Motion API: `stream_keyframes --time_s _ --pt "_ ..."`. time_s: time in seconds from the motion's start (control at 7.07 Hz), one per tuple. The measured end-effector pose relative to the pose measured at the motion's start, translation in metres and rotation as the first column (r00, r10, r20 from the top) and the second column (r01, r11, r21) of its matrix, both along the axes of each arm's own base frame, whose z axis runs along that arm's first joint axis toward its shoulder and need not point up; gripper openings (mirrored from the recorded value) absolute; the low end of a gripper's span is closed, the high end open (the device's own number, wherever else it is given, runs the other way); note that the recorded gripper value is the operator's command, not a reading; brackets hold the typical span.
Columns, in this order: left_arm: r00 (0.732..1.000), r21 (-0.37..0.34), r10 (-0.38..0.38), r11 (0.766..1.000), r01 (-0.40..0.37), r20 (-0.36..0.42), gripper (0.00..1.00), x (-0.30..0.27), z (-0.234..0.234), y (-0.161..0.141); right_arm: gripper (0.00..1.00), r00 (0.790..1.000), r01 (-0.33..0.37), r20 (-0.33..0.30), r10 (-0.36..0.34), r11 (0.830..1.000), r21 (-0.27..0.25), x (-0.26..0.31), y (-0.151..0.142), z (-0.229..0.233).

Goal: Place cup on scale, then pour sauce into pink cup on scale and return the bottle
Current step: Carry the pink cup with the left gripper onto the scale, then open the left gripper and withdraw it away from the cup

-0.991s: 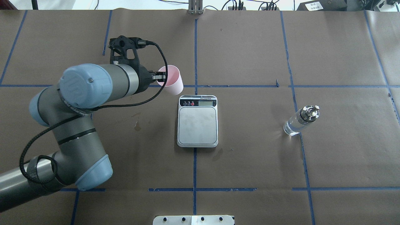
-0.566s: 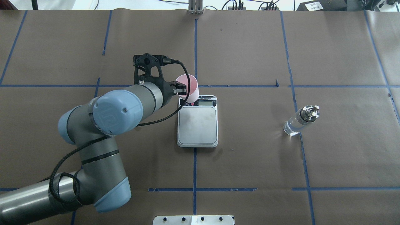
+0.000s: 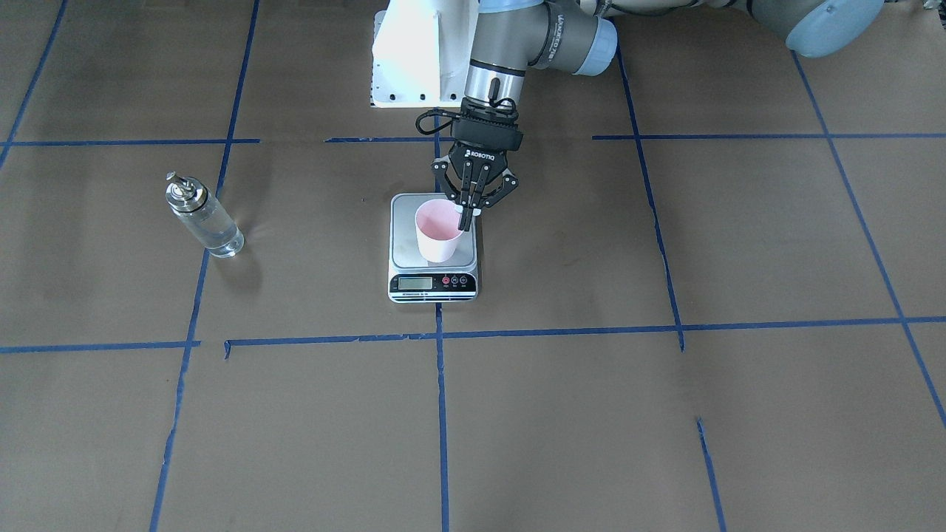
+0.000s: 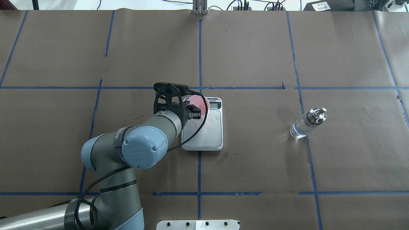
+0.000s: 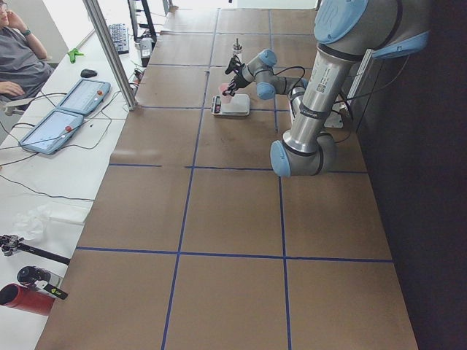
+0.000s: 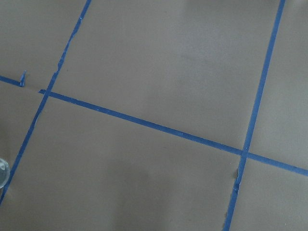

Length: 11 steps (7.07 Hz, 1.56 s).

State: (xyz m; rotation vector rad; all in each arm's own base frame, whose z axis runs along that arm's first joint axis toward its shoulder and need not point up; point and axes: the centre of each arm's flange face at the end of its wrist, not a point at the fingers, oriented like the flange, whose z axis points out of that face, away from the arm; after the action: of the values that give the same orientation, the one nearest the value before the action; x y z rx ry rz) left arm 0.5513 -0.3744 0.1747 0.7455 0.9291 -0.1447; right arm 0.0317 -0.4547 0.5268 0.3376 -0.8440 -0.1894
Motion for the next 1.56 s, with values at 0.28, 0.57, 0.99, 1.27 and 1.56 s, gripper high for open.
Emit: stream_keyframes --time_s 0.28,0.57,0.99,1.27,1.56 --pt "1.0 0.007 0.019 1.0 -0.019 0.005 0.14 0.006 -0.001 0.008 1.0 1.0 0.0 0.001 0.0 1.0 0.0 0.0 0.0 0.0" --pt "0.999 0.011 0.039 0.999 -0.039 0.001 0.77 0.011 -0.004 0.018 1.0 1.0 0.001 0.001 -0.001 1.0 -0.004 0.0 0.002 0.002" --pt "0.998 0.046 0.062 0.997 -0.06 -0.027 1.0 -0.006 -0.02 0.022 1.0 1.0 0.001 0.001 -0.001 1.0 -0.004 0.0 0.002 0.002" --pt "0.991 0.036 0.097 0.995 -0.094 -0.09 1.0 -0.048 -0.036 0.001 1.0 1.0 0.004 0.013 -0.004 1.0 -0.002 -0.001 0.002 -0.001" --pt "0.986 0.012 0.167 0.986 -0.167 -0.018 1.0 -0.125 0.002 -0.071 1.0 0.999 -0.028 0.041 0.028 0.999 -0.017 -0.002 0.003 -0.019"
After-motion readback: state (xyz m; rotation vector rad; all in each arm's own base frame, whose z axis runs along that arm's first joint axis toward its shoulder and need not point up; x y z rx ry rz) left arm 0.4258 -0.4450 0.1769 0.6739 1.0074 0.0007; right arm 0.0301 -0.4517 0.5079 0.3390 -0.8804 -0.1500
